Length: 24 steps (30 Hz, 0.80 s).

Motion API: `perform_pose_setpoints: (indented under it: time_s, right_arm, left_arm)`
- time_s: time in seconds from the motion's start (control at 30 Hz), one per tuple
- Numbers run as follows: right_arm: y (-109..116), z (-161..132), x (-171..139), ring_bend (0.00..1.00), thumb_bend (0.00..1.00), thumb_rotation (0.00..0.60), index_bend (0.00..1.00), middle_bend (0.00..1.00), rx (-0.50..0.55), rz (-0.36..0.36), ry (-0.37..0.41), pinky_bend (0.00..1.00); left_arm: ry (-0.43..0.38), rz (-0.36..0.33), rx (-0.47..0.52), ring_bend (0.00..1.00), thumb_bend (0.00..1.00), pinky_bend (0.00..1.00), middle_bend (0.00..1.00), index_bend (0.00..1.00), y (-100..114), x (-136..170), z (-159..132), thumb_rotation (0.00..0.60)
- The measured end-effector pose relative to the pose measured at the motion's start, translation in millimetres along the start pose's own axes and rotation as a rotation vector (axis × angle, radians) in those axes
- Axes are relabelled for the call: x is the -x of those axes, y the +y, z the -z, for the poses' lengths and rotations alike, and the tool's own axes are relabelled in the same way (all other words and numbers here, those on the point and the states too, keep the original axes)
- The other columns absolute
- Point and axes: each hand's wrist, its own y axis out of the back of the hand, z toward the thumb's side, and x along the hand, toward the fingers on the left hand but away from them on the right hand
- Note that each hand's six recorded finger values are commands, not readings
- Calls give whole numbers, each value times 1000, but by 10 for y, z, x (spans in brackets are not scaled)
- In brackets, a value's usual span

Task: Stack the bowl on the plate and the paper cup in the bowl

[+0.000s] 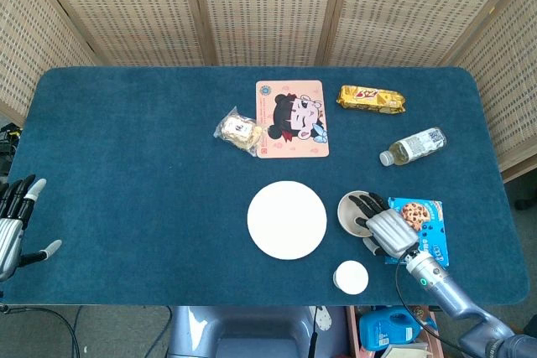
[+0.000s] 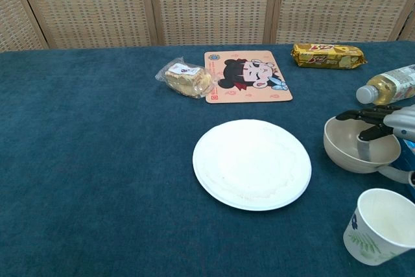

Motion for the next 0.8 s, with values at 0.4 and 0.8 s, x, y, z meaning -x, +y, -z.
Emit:
perform_pose_setpoints:
  time_s: [0.4, 0.8]
  right_arm:
    - [164, -116, 61, 0, 567, 600, 615, 0, 45, 75, 47, 0]
    - [888, -522, 168, 0, 567, 600, 615, 0, 63, 181, 177, 0]
  left_arm:
    - [8, 0, 10, 0, 0, 0, 0, 0, 15, -8, 31, 600]
    - [21, 3, 19, 0, 0, 0, 0, 0, 25, -35, 63, 600]
